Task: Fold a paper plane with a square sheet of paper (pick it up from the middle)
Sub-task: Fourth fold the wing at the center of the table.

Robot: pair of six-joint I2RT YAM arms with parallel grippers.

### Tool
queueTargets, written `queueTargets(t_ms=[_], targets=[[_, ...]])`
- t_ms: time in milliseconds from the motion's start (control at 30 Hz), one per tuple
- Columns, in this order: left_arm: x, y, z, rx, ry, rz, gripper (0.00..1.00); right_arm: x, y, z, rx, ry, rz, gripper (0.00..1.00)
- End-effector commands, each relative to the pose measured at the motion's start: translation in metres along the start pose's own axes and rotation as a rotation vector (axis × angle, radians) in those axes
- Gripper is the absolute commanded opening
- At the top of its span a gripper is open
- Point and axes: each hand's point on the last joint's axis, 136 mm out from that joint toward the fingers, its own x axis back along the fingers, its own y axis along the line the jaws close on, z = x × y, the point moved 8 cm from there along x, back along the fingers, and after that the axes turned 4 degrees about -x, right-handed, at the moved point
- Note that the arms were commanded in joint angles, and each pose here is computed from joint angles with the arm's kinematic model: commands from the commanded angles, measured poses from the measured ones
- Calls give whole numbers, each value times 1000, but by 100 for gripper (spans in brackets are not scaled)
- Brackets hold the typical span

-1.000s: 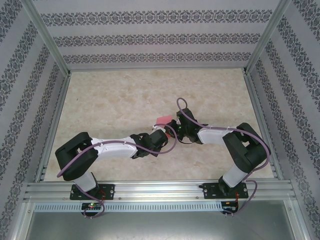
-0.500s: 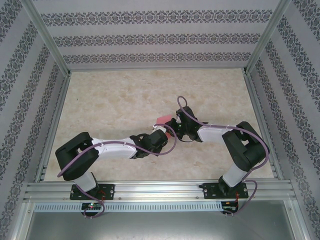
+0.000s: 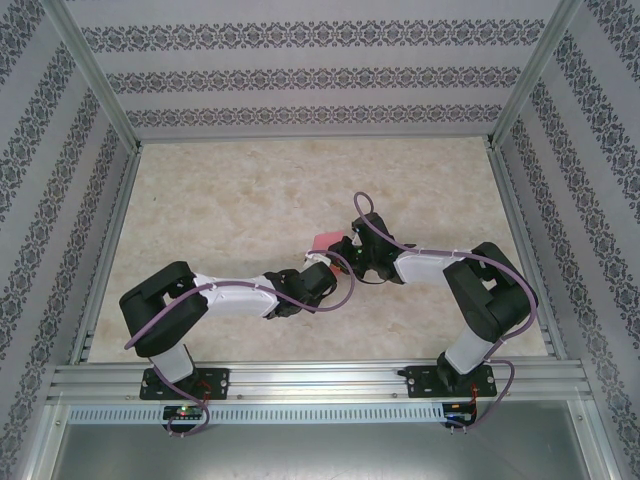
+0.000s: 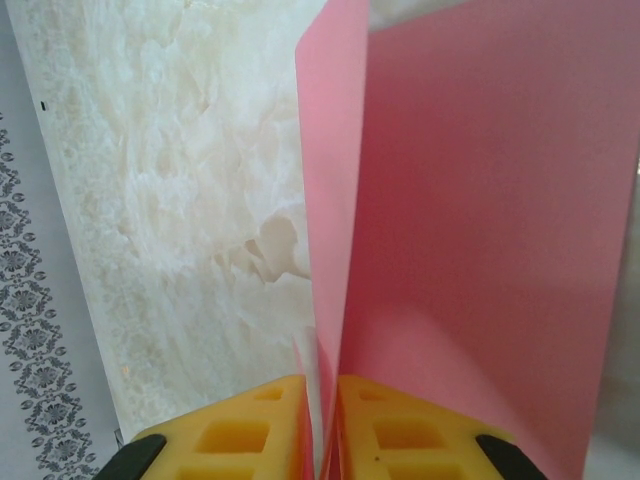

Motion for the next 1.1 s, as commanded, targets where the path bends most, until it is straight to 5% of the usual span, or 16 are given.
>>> queueTargets(t_ms=[0, 533, 867, 1067], targets=[[3, -4, -7, 0, -42, -5, 28, -1, 3, -4, 2, 0, -14, 17], [3, -2, -5, 39, -39, 20, 2, 1, 3, -5, 15, -4, -3, 22], [-8, 16, 0, 222, 7, 261, 0, 32, 7, -4, 80, -77, 53, 42], [-11, 31, 1, 355, 3, 411, 0, 49, 8, -4, 113, -124, 33, 44]])
